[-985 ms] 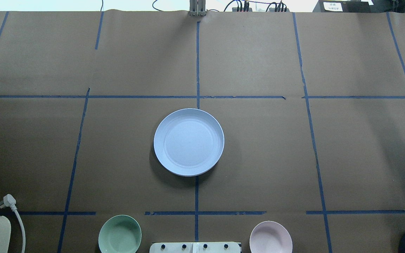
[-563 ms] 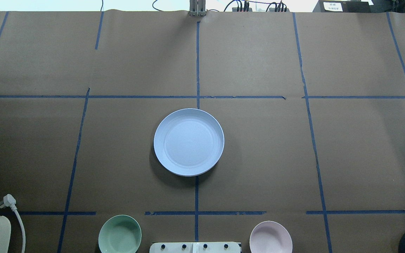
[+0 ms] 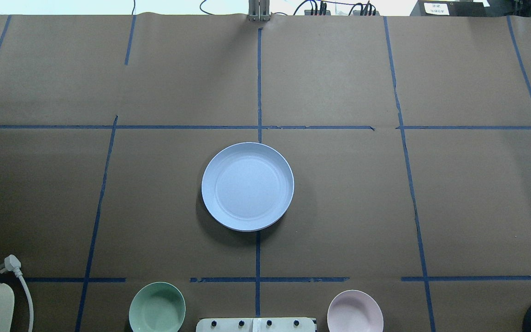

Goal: Stack three plates with pink and blue

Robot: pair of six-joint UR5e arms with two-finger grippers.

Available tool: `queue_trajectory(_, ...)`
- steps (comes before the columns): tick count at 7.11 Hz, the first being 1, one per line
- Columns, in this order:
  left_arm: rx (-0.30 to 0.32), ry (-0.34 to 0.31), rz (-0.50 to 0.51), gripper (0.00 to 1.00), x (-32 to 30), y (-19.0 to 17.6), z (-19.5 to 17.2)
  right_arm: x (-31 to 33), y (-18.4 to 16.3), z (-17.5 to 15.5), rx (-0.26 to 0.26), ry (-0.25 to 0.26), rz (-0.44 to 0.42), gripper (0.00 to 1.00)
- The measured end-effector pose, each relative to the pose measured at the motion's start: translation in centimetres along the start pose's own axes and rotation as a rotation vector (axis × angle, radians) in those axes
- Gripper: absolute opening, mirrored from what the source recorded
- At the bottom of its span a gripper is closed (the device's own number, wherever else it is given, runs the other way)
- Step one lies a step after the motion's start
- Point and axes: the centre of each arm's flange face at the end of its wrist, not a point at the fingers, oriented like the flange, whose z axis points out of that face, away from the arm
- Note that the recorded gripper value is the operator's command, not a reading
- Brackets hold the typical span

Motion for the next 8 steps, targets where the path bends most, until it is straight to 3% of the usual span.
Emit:
queue_trajectory(3,-0.004,0.000,-0.002,1.00,-0.2,0.2,0.2,2.0,1.8,-1.5,0.029,-0.004,0.050,1.00)
queue_trajectory(8,-0.003,0.000,-0.001,1.00,-0.2,0.2,0.2,1.5,2.0,-2.7,0.051,0.010,0.041,1.00)
